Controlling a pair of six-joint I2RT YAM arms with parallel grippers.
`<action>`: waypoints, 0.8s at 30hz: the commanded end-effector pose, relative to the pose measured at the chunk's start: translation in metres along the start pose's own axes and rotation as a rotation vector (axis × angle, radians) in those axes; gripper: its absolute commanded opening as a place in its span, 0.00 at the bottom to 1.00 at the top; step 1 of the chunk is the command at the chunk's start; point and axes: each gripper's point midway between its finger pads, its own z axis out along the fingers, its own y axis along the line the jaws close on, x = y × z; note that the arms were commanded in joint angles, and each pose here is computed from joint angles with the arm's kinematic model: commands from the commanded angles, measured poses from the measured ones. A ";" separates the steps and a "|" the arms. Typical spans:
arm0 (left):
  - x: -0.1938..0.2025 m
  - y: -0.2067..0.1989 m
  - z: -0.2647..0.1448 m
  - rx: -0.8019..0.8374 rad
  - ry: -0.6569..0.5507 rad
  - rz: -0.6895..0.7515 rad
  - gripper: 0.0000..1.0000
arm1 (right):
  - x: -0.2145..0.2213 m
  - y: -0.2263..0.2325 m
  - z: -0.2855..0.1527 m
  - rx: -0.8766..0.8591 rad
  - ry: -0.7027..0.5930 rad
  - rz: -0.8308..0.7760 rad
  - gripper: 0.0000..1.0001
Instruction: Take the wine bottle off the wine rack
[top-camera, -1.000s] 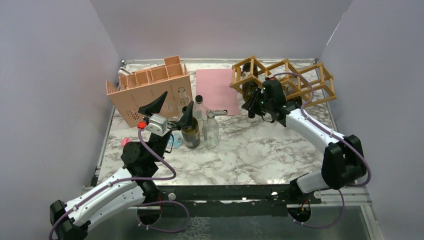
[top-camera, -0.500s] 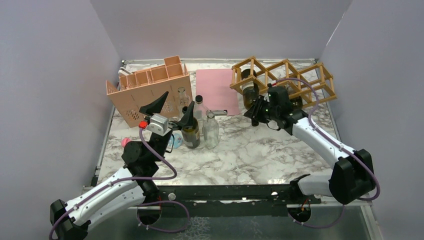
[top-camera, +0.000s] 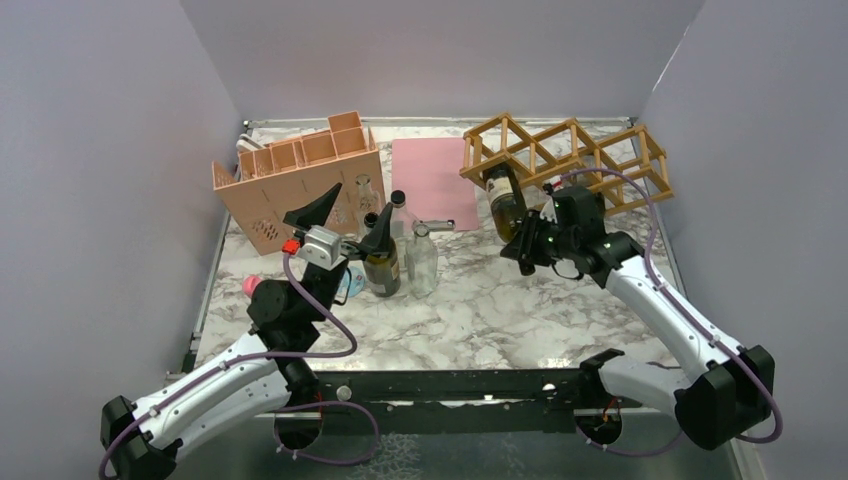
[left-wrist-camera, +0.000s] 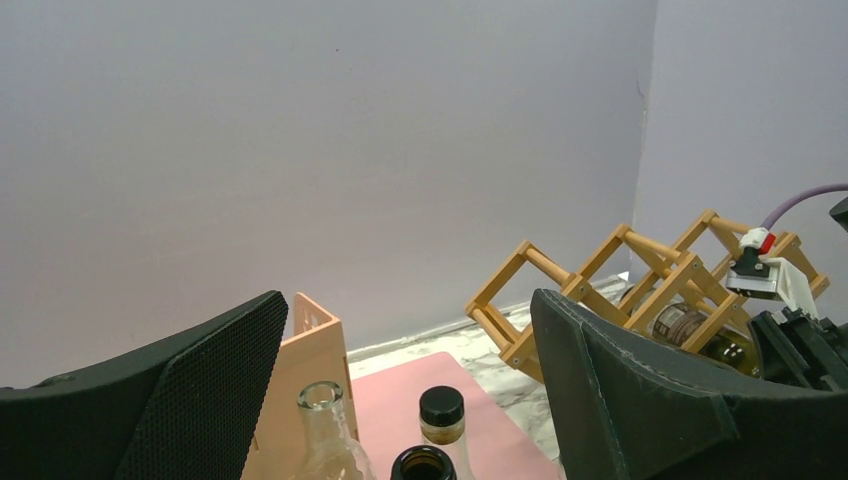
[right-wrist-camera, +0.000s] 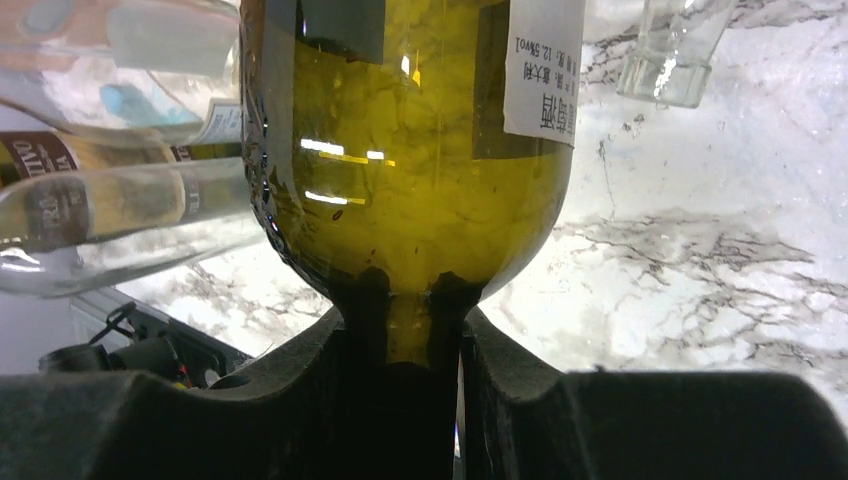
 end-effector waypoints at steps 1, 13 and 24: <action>-0.005 -0.004 0.001 0.021 -0.025 -0.026 0.99 | 0.001 0.018 -0.021 -0.096 -0.003 -0.092 0.09; -0.006 -0.009 0.001 0.045 -0.030 -0.036 0.99 | 0.019 0.023 -0.063 -0.129 0.013 -0.112 0.07; -0.026 -0.092 -0.010 0.522 -0.139 -0.015 0.97 | 0.049 0.021 -0.088 -0.151 0.130 -0.163 0.07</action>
